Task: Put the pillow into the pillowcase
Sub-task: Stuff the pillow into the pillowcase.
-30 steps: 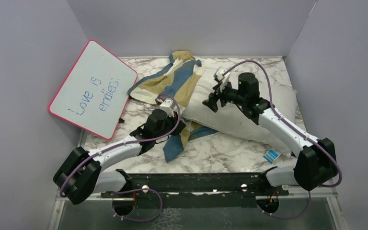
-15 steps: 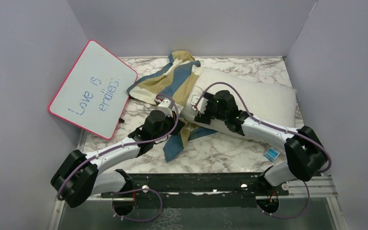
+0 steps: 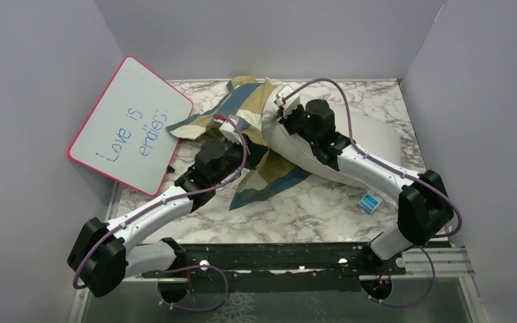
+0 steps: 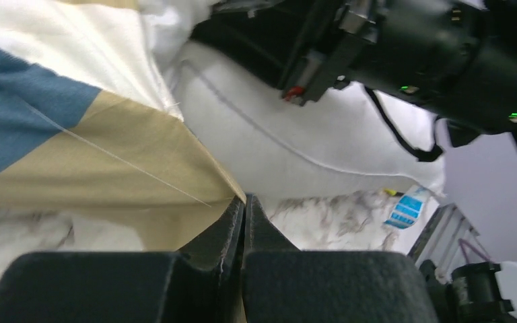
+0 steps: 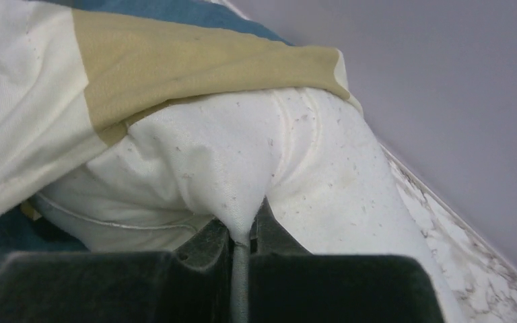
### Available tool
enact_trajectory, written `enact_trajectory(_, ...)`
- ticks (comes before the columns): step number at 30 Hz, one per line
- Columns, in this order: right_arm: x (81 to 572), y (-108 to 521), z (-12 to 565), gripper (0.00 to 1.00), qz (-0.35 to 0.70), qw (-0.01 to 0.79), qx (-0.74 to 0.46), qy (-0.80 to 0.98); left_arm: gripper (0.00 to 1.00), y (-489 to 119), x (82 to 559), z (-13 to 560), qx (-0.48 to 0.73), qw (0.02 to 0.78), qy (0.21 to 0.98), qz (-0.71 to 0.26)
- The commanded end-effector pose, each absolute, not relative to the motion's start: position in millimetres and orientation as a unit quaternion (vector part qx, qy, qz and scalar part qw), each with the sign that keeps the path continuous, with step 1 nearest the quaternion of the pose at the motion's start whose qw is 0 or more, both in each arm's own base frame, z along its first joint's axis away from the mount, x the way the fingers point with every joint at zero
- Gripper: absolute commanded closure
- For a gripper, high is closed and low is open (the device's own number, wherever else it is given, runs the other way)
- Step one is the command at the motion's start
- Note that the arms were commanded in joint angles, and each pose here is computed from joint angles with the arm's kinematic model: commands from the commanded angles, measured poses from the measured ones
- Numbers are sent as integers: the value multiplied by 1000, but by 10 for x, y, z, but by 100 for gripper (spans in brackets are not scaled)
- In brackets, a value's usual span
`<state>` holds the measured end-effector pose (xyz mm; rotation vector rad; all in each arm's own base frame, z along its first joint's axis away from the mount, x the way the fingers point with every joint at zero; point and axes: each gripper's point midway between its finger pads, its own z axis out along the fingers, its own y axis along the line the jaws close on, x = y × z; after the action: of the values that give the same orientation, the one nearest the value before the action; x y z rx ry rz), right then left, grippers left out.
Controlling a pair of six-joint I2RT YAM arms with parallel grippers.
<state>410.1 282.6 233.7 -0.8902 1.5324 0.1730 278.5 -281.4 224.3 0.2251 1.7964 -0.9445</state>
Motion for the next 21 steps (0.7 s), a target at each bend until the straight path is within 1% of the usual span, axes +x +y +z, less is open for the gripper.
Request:
enact_trajectory(1, 4214, 2994, 3331, 99, 178, 706, -262, 633, 100, -3160, 2589, 2694, 176, 523, 688, -471)
enact_trajectory(7, 4370, 2919, 3486, 99, 251, 686, -142, 668, 100, -3486, 2375, 2756, 218, 503, 660, -514)
enact_trajectory(9, 4391, 2940, 3491, 99, 286, 668, -127, 675, 100, -3565, 2374, 2762, 225, 494, 658, -522)
enact_trajectory(10, 4398, 2949, 3487, 99, 300, 660, -123, 678, 98, -3570, 2394, 2766, 224, 496, 659, -519)
enact_trajectory(12, 4387, 2960, 3521, 100, 325, 647, -116, 680, 85, -3517, 2446, 2807, 214, 514, 658, -507)
enact_trajectory(14, 4347, 2969, 3608, 100, 345, 641, -117, 675, 69, -3414, 2493, 2851, 204, 540, 656, -487)
enact_trajectory(16, 4332, 2958, 3706, 100, 354, 638, -119, 673, 56, -3282, 2543, 2884, 192, 567, 655, -462)
enact_trajectory(18, 4331, 2918, 3809, 99, 363, 637, -111, 671, 47, -3155, 2574, 2877, 185, 589, 655, -436)
enact_trajectory(21, 4362, 2800, 3943, 100, 377, 639, -88, 665, 37, -3007, 2586, 2780, 190, 608, 659, -400)
